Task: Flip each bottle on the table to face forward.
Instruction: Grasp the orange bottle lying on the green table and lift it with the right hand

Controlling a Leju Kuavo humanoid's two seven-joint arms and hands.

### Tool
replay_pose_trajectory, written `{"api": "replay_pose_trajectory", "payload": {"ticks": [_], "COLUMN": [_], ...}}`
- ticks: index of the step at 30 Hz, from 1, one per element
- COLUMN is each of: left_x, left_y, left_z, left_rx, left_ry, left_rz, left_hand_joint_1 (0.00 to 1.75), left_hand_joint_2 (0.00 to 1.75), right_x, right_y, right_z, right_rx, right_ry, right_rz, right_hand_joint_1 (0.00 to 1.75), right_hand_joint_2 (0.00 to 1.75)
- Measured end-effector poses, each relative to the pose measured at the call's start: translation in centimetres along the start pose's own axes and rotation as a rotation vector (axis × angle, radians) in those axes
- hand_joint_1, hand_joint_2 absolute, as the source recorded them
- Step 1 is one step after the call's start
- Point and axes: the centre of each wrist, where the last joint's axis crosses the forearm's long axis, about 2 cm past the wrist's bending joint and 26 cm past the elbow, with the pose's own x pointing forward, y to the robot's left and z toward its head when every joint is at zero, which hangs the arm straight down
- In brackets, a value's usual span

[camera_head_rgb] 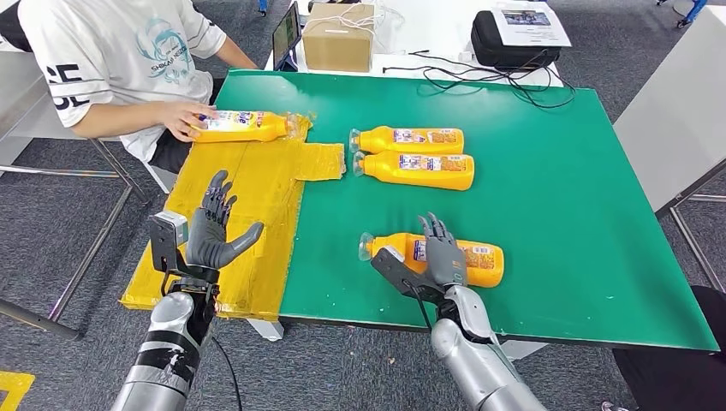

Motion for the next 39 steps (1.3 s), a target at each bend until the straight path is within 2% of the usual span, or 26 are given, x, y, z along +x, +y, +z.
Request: {"api": "replay_pose_trajectory", "payload": {"ticks": [9, 17, 29, 39], "left_x": [0.0, -0.2, -0.4, -0.5], "left_y": [0.4, 0.8, 1.6, 2.1], "left_z": [0.0, 0.5, 1.0, 1.4], "left_rx": [-0.021, -0.034, -0.023, -0.024], "left_ry": [0.030, 0.048, 0.061, 0.068], "left_rz": [0.006, 0.023, 0.026, 0.020], "left_hand_joint_1": [0.00, 0.00, 0.00, 0.00], "left_hand_joint_2": [1.75, 1.75, 1.75, 1.75], "right_x": [-1.2, -2.0, -2.9, -4.7], "right_y": [-0.3, -0.5, -0.7, -1.1], "right_z": [-0.8, -0.9, -0.8, -0.5], "right_rx": [0.089, 0.088, 0.074, 0.139], "right_ry": [0.078, 0.131, 0.161, 0.190], "right_rz": [0.179, 0.275, 0.320, 0.335], "right_hand_joint_1": [0.00, 0.00, 0.00, 0.00], "right_hand_joint_2": [1.75, 1.75, 1.75, 1.75]}}
